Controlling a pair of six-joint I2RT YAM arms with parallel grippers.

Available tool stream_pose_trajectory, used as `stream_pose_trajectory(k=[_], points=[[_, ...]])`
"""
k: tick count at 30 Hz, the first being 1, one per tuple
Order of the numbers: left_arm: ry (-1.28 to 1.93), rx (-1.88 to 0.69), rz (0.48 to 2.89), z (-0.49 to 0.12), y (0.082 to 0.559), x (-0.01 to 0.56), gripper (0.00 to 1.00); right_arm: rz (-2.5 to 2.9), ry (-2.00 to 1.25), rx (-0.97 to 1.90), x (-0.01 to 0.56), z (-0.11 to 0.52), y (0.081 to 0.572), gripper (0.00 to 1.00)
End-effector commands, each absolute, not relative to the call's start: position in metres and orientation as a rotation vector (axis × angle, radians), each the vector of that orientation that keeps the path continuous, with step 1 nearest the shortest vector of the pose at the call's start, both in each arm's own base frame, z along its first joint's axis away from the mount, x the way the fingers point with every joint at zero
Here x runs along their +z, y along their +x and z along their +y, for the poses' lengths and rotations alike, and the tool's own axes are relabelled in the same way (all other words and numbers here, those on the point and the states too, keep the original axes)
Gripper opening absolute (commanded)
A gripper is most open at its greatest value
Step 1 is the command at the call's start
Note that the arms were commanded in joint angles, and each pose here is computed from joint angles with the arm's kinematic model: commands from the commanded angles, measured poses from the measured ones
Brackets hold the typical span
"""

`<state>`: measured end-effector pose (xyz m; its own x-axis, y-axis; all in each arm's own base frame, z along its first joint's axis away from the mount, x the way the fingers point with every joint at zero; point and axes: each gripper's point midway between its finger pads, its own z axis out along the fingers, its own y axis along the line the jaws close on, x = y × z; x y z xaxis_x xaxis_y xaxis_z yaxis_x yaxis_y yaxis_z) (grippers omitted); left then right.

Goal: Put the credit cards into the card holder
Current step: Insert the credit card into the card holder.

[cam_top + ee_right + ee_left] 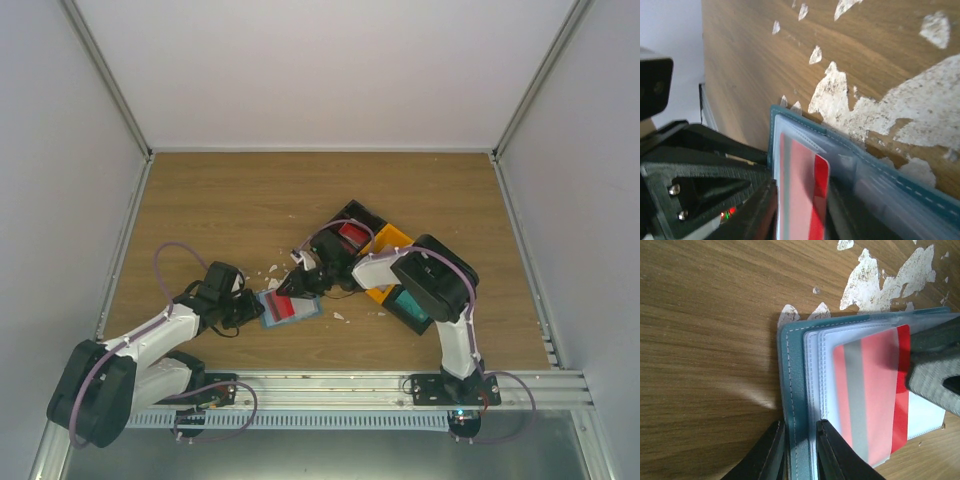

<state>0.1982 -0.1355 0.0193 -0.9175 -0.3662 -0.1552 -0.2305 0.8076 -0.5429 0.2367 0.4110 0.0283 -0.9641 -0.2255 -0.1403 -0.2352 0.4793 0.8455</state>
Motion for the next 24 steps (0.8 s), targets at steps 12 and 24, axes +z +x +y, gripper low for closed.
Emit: stream_pose_trajectory(k=[12,24], points=[[-0.336,-0.965,2.728,-0.157,0.193,0.029,0.27,2.641,-0.423,1.076,0.051,0.383,0.245,0.58],[-0.316,-0.998,2.754,-0.162,0.19,0.023,0.22,2.749,-0.516,0.89,0.03,0.376,0.219,0.47]])
